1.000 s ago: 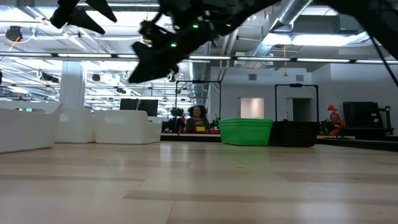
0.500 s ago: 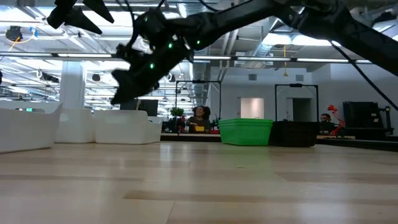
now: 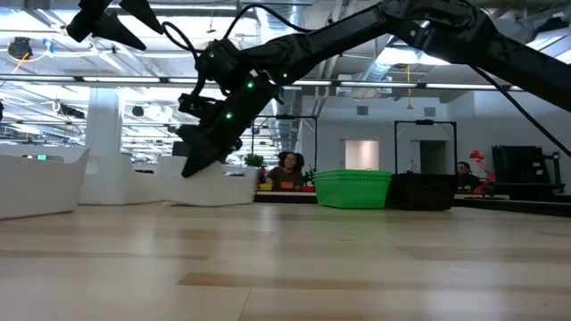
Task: Stack baskets by color
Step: Stack the right white bin into the top left white bin
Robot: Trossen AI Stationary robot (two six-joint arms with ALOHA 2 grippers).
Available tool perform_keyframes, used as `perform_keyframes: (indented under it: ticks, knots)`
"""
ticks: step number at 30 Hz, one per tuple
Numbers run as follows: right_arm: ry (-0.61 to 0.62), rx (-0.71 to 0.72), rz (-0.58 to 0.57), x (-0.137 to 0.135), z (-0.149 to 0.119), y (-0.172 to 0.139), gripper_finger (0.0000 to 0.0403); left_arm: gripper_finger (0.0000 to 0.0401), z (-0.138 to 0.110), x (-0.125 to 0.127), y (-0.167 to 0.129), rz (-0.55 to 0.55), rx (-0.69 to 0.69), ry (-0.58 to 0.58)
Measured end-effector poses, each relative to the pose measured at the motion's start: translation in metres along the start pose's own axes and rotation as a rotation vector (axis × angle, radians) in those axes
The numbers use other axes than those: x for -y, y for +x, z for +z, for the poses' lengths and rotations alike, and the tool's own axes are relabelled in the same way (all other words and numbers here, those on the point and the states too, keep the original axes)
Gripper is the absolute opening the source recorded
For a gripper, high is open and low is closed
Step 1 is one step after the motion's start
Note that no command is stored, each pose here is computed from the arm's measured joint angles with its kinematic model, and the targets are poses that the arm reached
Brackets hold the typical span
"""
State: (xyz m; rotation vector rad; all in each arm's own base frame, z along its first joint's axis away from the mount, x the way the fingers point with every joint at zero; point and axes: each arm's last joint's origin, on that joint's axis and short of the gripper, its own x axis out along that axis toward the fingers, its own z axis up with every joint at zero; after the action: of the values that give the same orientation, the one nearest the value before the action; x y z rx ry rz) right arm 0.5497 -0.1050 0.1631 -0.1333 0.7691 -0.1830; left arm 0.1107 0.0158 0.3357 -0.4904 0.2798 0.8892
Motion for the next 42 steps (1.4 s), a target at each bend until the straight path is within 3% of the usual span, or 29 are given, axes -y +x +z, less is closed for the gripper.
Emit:
perform_keyframes:
  ticks: [3,11,16,23,30,42]
  knots:
    - [0.015,-0.025,0.001,0.002,-0.002,-0.001,0.0017,0.0249,0.000,0.000,0.000,0.001,-0.001,0.001]
    - [0.064,-0.082,-0.019,0.000,0.003,-0.019,0.0005,0.0249,-0.003,-0.003,0.000,0.034,-0.023,-0.015]
    - [-0.010,0.061,-0.061,-0.013,0.032,-0.042,0.0003,0.0249,-0.004,-0.003,0.002,0.060,-0.017,-0.017]
    - [-0.046,0.361,-0.090,-0.028,0.060,-0.046,0.0001,0.0249,-0.001,-0.005,-0.002,0.041,0.020,-0.042]
    - [-0.018,0.491,0.005,-0.030,0.053,-0.020,0.0001,0.0249,0.000,-0.007,-0.004,0.034,0.023,-0.048]
    - [0.005,0.691,0.077,-0.022,0.062,-0.021,0.0001,0.0249,0.001,-0.007,-0.004,0.029,0.025,-0.057]
